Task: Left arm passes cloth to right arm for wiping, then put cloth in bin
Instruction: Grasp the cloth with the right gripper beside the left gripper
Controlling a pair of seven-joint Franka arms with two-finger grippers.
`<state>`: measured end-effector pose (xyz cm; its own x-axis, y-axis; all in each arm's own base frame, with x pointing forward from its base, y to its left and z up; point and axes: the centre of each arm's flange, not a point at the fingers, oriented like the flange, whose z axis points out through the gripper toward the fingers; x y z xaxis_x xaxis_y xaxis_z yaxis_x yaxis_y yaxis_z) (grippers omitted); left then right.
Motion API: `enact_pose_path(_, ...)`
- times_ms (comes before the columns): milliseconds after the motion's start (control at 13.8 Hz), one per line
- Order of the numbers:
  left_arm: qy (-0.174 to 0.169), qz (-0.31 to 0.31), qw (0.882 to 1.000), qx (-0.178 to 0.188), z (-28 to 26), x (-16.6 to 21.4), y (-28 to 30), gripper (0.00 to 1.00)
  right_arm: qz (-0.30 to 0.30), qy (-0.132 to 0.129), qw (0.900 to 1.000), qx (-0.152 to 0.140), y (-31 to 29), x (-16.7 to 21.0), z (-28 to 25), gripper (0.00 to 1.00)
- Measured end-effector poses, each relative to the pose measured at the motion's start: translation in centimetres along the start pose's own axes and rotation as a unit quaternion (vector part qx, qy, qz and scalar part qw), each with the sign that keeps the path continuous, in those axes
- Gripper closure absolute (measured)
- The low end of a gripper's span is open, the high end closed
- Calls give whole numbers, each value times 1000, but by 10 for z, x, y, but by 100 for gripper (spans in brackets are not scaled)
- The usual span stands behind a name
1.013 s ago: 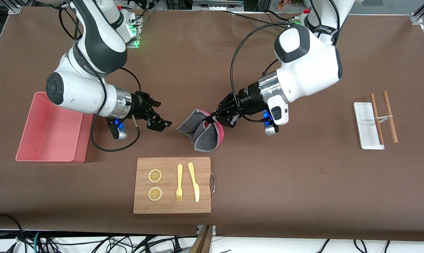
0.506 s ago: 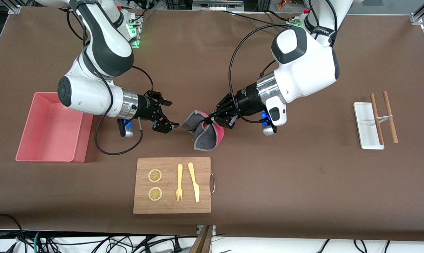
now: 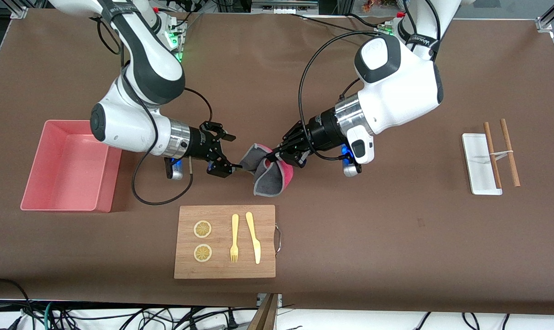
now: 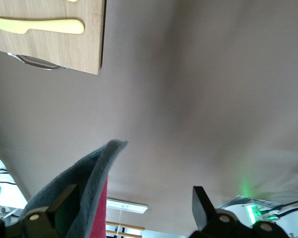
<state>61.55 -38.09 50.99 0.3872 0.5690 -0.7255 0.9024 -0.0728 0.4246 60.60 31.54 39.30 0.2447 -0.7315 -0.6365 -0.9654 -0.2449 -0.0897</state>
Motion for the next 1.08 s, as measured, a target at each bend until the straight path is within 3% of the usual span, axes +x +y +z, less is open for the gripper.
enact_pose_path(217, 0, 0, 1000, 0, 0, 0, 0, 97, 3, -1, 1000, 3, 0, -1, 5, 0)
enact_pose_path(289, 0, 0, 1000, 0, 0, 0, 0, 97, 4, -1, 1000, 4, -1, -1, 6, 7)
enact_pose_path(362, 0, 0, 1000, 0, 0, 0, 0, 97, 4, -1, 1000, 7, -1, -1, 6, 7)
enact_pose_path(940, 0, 0, 1000, -1, -1, 0, 1, 97, 16, -15, 1000, 11, -2, -3, 11, 93)
enact_pose_path(1085, 0, 0, 1000, -1, -1, 0, 1, 97, 16, -15, 1000, 11, -2, -3, 10, 98)
